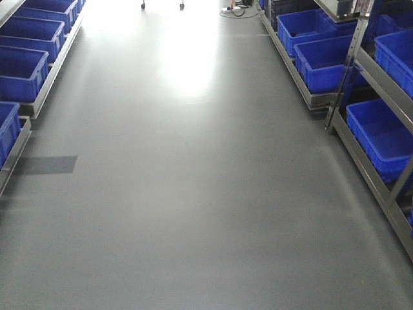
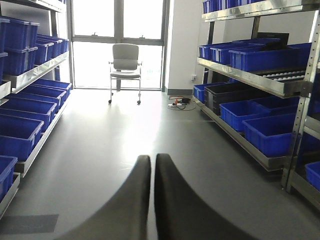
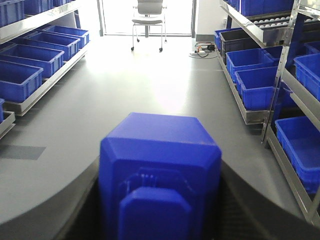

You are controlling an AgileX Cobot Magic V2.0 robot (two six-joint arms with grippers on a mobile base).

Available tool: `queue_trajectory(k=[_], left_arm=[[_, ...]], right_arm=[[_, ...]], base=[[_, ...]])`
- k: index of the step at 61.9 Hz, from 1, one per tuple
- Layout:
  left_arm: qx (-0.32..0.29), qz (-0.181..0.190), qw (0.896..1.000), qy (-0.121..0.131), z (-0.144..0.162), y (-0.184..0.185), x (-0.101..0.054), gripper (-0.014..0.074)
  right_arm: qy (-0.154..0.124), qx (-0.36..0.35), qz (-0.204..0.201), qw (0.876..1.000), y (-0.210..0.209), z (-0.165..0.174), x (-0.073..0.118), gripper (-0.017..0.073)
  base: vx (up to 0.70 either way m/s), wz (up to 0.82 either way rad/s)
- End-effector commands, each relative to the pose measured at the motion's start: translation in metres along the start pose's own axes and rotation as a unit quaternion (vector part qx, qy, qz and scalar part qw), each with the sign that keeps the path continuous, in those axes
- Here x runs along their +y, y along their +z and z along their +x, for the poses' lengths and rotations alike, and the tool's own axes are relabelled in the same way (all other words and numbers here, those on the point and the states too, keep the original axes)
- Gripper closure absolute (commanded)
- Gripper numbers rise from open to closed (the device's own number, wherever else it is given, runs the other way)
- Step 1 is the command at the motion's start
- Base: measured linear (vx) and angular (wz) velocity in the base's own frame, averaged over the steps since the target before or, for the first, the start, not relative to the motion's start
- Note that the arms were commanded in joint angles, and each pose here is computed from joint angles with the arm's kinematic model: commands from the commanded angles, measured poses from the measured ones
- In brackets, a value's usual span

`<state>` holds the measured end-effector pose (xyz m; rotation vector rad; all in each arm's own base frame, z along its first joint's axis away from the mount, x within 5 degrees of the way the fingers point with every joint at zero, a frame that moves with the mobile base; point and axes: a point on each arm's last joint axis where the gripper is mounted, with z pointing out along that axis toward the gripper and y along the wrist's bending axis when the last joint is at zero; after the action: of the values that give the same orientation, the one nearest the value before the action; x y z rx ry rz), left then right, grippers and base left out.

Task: Pour parts from conveyor to right shelf
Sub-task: 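Drive down the aisle between shelves of blue bins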

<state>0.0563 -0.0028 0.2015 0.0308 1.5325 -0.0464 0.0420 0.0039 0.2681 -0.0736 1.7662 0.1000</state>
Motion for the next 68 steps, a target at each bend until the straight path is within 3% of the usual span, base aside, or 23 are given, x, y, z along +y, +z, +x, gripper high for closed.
queue_trajectory(k=[1, 68], left_arm=[[-0.028, 0.002, 1.0, -0.005, 0.0031, -0.0001, -0.0001, 0.06], [-0.028, 0.002, 1.0, -0.005, 0.0031, -0.0001, -0.0001, 0.06]], right_arm=[[-0.006, -0.043, 0.001, 0.999, -0.0015, -0.0146, 0.0002, 0.0565], [-0.006, -0.043, 0.001, 0.999, -0.0015, -0.0146, 0.0002, 0.0565]], base=[[0.69, -0.06], [0.62, 0.08]])
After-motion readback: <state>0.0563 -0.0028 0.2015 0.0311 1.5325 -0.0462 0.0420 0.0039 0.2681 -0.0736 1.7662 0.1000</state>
